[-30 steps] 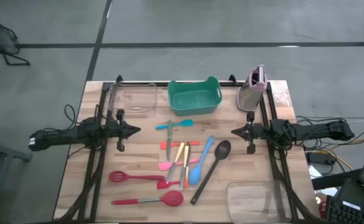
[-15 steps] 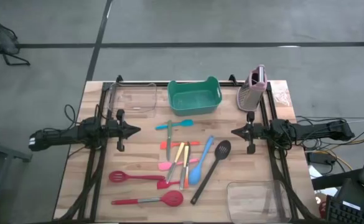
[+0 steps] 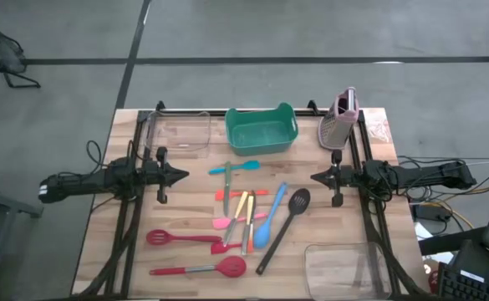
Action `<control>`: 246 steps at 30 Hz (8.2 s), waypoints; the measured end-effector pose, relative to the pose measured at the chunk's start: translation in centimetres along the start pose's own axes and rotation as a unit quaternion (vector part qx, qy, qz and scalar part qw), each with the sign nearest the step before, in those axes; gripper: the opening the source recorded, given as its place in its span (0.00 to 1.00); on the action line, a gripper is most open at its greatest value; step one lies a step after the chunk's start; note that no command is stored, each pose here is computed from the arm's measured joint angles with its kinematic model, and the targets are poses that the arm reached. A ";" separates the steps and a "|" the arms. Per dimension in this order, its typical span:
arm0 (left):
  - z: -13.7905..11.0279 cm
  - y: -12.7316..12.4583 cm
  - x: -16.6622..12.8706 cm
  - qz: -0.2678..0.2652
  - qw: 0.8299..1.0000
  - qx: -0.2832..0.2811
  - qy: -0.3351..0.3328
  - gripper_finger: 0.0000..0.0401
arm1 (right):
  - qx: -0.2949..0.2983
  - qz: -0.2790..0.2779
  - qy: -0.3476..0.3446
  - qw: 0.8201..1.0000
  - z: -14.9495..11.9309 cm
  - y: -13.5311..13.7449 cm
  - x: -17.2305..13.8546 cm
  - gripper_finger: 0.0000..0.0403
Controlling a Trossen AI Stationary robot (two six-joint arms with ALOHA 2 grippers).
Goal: Pick & Place Kitchen Items
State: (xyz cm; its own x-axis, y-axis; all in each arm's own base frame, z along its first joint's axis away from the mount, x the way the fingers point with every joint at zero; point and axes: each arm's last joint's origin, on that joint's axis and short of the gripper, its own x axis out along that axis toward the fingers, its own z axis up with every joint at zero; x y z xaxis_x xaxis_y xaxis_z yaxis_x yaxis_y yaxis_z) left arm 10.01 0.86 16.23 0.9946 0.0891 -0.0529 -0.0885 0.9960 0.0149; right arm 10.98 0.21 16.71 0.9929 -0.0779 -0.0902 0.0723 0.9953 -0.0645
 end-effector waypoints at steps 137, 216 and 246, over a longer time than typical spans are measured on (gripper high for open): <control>0.0 0.0 0.0 0.000 1.000 0.000 0.000 0.05 | 0.136 0.158 0.319 0.925 10.9 5.0 12.3 0.03; 0.1 0.0 0.0 0.000 1.000 0.000 -0.004 0.05 | -0.192 0.059 0.557 0.806 9.7 8.8 20.5 0.20; 0.1 0.0 0.0 0.000 1.000 0.000 -0.007 0.05 | 0.020 -0.041 0.369 0.928 16.0 -7.9 24.1 0.06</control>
State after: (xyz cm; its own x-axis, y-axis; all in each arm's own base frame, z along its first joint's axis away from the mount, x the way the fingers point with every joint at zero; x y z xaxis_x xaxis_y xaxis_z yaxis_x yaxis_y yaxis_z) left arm 10.02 0.86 16.35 0.9952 0.0895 -0.0387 -0.0889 0.9959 0.0149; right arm 35.85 -8.63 30.98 0.6495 -0.1572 -0.7440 0.1631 0.9844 -0.0656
